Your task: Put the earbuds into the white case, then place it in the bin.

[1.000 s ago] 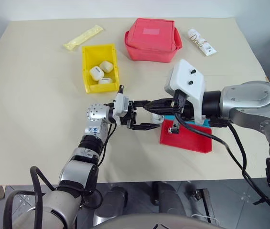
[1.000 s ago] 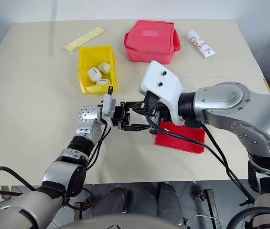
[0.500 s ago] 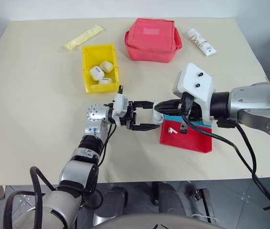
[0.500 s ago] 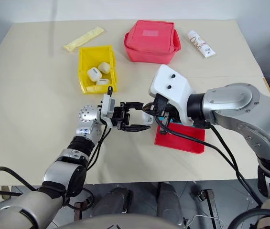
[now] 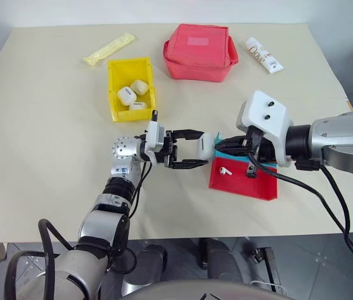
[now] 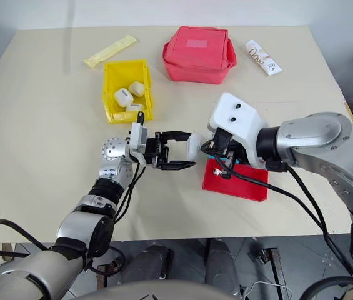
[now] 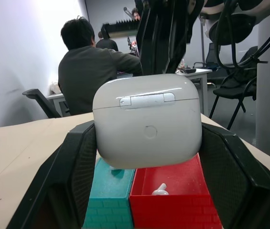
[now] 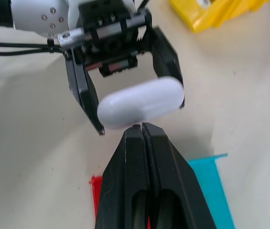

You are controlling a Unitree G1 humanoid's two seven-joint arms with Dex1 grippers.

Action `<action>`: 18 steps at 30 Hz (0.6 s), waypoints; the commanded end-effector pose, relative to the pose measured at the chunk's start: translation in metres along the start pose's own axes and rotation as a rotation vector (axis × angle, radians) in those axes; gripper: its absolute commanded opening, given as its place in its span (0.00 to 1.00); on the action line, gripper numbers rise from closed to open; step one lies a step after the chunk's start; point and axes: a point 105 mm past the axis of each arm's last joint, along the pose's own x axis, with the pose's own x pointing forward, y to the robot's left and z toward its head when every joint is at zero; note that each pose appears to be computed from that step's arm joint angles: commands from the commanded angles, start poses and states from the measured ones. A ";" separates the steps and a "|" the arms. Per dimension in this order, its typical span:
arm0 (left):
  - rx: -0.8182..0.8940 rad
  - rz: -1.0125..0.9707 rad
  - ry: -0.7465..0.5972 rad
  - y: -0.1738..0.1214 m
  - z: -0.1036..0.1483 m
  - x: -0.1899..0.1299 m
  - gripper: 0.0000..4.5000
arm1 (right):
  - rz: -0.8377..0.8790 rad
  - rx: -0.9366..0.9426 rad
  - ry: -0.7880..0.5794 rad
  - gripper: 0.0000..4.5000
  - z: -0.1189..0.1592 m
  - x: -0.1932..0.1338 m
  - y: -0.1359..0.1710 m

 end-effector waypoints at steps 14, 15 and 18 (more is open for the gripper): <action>0.129 0.015 0.287 0.034 0.028 -0.039 0.63 | -0.163 0.310 -0.321 0.01 -0.048 -0.020 0.020; 0.132 0.020 0.300 0.036 0.030 -0.041 0.63 | -0.157 0.308 -0.331 0.01 -0.048 -0.019 0.022; 0.160 0.089 0.324 0.050 0.044 -0.055 0.63 | -0.149 0.310 -0.414 0.01 -0.041 -0.017 0.022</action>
